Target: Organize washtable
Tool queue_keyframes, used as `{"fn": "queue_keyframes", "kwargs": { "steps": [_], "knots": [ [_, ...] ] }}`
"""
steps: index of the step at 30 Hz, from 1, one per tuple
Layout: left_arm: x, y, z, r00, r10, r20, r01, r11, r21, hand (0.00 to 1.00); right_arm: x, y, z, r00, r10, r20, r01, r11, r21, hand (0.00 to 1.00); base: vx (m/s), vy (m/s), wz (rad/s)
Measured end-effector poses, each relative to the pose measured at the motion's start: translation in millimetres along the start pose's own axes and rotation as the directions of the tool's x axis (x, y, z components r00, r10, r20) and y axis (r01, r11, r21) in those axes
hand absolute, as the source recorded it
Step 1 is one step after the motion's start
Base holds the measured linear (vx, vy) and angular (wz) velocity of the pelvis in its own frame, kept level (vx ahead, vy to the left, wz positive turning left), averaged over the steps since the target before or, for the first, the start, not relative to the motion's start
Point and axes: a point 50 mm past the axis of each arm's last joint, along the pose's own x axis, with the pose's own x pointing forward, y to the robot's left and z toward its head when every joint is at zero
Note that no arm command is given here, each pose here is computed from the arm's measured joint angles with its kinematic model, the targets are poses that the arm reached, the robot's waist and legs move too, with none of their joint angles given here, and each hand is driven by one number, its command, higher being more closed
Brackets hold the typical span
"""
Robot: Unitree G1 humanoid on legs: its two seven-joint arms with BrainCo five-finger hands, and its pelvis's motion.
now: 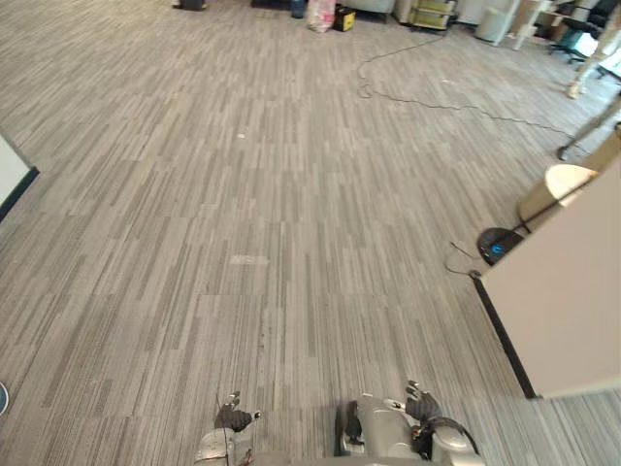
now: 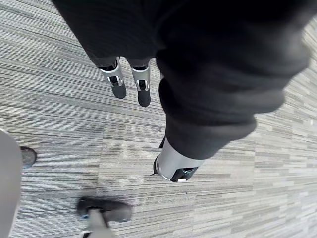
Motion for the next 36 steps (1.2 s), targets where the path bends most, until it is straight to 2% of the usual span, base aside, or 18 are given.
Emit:
{"fn": "queue_keyframes", "kwargs": {
  "steps": [2, 5, 8, 14, 17, 22, 33, 36],
  "knots": [
    [-1.5, 1.3, -4.4, 1.000, 0.003, -0.010, -0.003, 1.000, 0.015, 0.00, -1.3, 1.1, -3.9, 1.000, -0.001, -0.013, 0.001, 1.000, 0.010, 0.00, 1.03, 0.008, 0.85],
    [-3.2, -16.7, -8.1, 0.999, -0.024, -0.023, 0.023, 0.998, -0.054, 0.00, -1.1, -7.6, 5.5, 1.000, -0.017, 0.022, 0.017, 1.000, -0.019, 0.00, 0.80, 0.009, 0.40],
    [-2.5, -11.0, -4.2, 1.000, 0.003, -0.009, -0.004, 0.994, -0.112, 0.00, -0.9, -6.2, 6.5, 1.000, -0.013, 0.017, 0.014, 1.000, -0.028, 0.00, 0.77, -0.002, -0.33],
    [-2.7, -2.3, 8.7, 0.998, 0.019, 0.061, -0.013, 0.995, -0.103, 0.00, -2.3, 15.0, -5.9, 0.999, 0.023, -0.025, -0.023, 0.999, 0.031, 0.00, 0.54, 0.117, -0.69],
    [-3.9, -11.7, 3.1, 0.999, -0.007, 0.043, 0.011, 0.996, -0.089, 0.00, -1.8, 4.0, -6.4, 1.000, -0.010, -0.029, 0.010, 1.000, 0.013, 0.00, 0.39, 0.309, -0.43],
    [-2.8, 2.8, 3.7, 0.999, 0.031, 0.042, -0.028, 0.997, -0.072, 0.00, -3.3, 23.5, -13.4, 0.998, 0.037, -0.056, -0.036, 0.999, 0.017, 0.00, 0.36, 0.272, -0.33],
    [-2.5, 6.4, -8.7, 0.999, 0.034, -0.020, -0.035, 0.999, -0.040, 0.00, -2.9, 28.1, -12.8, 0.997, 0.058, -0.052, -0.060, 0.997, -0.041, 0.00, 0.22, 0.082, -0.21],
    [-4.9, -10.0, -16.9, 0.999, 0.000, -0.053, -0.003, 0.998, -0.069, 0.00, -1.9, 19.6, -11.6, 0.998, 0.036, -0.050, -0.039, 0.998, -0.045, 0.00, 0.22, -0.077, 0.24]
  ]
}}
